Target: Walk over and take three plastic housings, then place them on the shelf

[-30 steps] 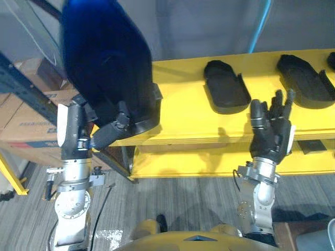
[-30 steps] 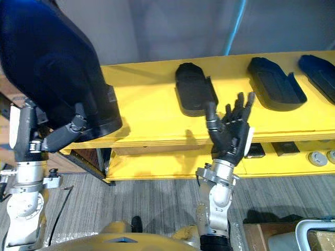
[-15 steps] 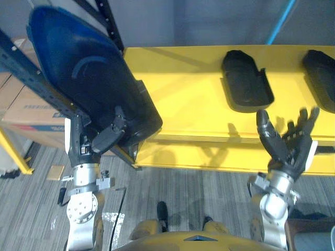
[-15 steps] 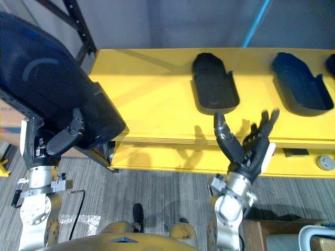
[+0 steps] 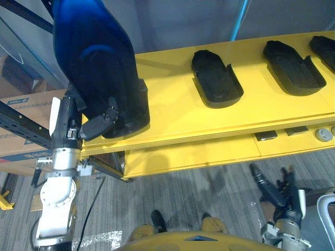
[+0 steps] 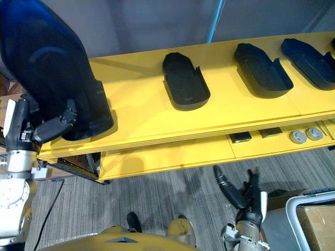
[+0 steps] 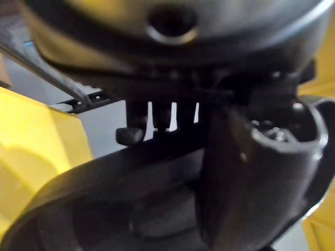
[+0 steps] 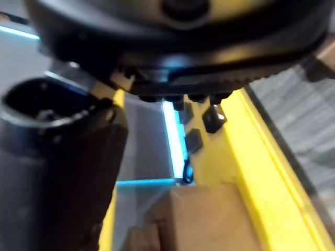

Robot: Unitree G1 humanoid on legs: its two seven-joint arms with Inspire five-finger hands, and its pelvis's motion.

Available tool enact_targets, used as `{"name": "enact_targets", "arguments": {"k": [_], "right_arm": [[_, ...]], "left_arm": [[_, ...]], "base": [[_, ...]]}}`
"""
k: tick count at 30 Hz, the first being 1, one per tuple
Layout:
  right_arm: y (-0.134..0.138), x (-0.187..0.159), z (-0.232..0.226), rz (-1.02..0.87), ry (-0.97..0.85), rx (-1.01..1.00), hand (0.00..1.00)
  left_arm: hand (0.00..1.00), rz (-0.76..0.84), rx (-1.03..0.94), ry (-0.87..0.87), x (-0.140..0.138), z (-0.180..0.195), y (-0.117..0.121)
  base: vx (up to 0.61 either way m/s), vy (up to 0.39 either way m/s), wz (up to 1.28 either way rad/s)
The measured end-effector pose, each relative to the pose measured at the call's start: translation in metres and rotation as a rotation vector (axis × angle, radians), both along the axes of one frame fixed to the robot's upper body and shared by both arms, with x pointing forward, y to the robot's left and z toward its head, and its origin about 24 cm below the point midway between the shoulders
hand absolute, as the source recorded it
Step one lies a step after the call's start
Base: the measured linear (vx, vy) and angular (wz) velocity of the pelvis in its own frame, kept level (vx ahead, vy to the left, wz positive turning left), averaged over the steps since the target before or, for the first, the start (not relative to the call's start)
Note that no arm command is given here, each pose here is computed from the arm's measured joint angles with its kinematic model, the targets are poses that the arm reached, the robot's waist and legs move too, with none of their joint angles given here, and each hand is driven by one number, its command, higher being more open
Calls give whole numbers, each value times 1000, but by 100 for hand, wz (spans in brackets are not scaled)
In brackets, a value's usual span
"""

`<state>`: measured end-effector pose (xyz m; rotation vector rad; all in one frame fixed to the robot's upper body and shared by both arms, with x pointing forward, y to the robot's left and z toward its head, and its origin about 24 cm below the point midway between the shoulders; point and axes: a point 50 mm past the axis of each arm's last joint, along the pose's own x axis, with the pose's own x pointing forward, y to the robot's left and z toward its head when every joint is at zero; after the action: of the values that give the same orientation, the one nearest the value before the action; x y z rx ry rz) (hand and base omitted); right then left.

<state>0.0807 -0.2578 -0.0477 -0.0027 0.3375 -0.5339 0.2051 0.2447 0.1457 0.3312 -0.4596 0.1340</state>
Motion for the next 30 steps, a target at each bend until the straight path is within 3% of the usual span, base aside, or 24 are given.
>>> {"name": "enact_targets", "arguments": {"k": [4,8,11,15,22,30], "right_arm": [[-2,-13,-34,19,194,124,100],[-1,-33,-74,83,509,241,100],[-7,-44,-87,79,663,283,100],[-12,-29,-86,108,654,311,100],[6,16,-83,246,596,327,100],[1,20,-81,256,617,314,100]], "left_arm": [[0,-27,-9,53,18,6,10],[0,-67,-131,179,51,3,30],[0,-119,-206,255,74,3,30],[0,-218,-294,339,94,-1,24],[0,-341,-325,372,120,11,15],[0,-409,-284,404,137,28,-2]], "base": [[0,0,0],[0,0,0],[17,20,9],[0,13,4],[-70,2,-12],[-42,-3,-17]]}}
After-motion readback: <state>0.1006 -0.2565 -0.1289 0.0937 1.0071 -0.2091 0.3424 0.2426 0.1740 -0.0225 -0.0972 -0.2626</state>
